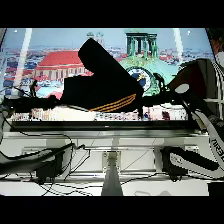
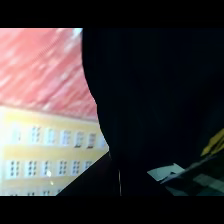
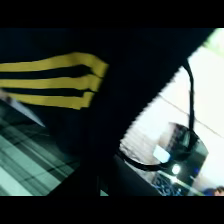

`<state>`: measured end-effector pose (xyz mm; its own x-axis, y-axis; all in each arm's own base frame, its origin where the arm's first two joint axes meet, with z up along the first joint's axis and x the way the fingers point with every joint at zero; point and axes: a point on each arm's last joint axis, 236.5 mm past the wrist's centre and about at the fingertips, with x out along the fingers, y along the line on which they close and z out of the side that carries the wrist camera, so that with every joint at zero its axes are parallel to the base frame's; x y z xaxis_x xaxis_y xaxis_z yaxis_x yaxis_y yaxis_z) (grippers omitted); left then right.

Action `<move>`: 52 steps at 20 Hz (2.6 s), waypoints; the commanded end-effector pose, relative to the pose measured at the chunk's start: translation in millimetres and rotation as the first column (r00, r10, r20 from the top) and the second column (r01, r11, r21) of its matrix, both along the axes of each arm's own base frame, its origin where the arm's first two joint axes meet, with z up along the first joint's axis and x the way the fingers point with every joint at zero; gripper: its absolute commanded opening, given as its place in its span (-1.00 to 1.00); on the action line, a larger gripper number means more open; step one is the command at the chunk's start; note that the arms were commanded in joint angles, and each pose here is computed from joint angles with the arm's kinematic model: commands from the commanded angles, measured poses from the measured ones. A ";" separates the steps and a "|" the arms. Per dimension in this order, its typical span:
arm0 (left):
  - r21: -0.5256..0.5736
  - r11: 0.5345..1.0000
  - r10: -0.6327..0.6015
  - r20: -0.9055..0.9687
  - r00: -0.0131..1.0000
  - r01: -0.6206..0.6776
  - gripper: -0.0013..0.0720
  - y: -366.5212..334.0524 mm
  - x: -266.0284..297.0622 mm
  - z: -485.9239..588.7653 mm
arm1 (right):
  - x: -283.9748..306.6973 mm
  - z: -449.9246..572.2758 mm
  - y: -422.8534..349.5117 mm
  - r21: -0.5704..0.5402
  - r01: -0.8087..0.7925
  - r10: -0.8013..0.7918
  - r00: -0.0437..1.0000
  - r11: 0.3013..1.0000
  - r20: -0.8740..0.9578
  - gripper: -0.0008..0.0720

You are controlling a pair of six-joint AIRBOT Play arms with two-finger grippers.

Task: Fold the clothes and pants, and hang the long-sleeved shirts on hangers.

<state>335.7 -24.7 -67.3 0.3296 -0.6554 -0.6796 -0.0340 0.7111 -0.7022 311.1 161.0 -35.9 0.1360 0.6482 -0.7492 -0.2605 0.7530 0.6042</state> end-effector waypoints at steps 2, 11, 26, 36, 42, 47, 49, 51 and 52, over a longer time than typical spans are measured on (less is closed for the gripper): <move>0.125 0.992 -0.081 0.385 0.919 0.035 -0.93 16.3 60.2 147.4 | 29.0 125.1 21.9 0.091 -0.113 0.089 0.967 0.989 0.240 -0.90; 0.231 0.628 -0.239 0.966 0.099 -0.743 -0.93 55.3 -54.5 551.5 | -61.4 437.1 47.8 0.238 -0.277 -0.052 0.545 0.931 0.837 -0.90; 0.467 0.813 -0.121 0.721 0.682 -0.349 -0.94 46.5 11.1 322.1 | 15.2 299.2 48.6 0.225 -0.031 -0.102 0.825 0.974 0.556 -0.91; 0.493 0.861 -0.146 0.477 0.867 -0.126 -0.94 14.5 107.3 156.4 | 161.2 114.8 4.4 0.092 0.322 -0.333 0.874 0.942 0.354 -0.91; 0.324 0.897 -0.354 0.124 0.927 0.299 -0.94 -65.6 -12.5 143.5 | 117.6 78.9 -49.6 -0.046 0.258 -0.247 0.954 0.965 0.168 -0.91; 0.137 0.783 -0.583 -0.180 0.793 0.607 -0.94 -113.6 -119.5 134.3 | 50.7 40.9 -107.7 -0.275 0.109 -0.130 0.990 0.955 -0.058 -0.90; 0.103 0.740 -0.630 -0.239 0.739 0.664 -0.94 -135.7 -144.2 116.3 | 23.3 29.3 -137.2 -0.390 0.035 -0.101 0.984 0.920 -0.149 -0.90; 0.062 0.663 -0.701 -0.296 0.648 0.746 -0.93 -153.1 -178.6 98.6 | -3.4 23.6 -163.4 -0.490 -0.050 -0.081 0.967 0.870 -0.243 -0.90; 0.055 0.632 -0.725 -0.311 0.615 0.773 -0.93 -160.8 -191.3 88.6 | -9.7 22.7 -172.4 -0.521 -0.071 -0.082 0.961 0.851 -0.264 -0.90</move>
<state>192.9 -167.6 40.2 -0.2564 -0.5326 -0.8066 0.4031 0.6995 -0.5901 342.3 30.9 -5.1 0.0562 0.3119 -0.9484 -0.1322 0.9439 0.3026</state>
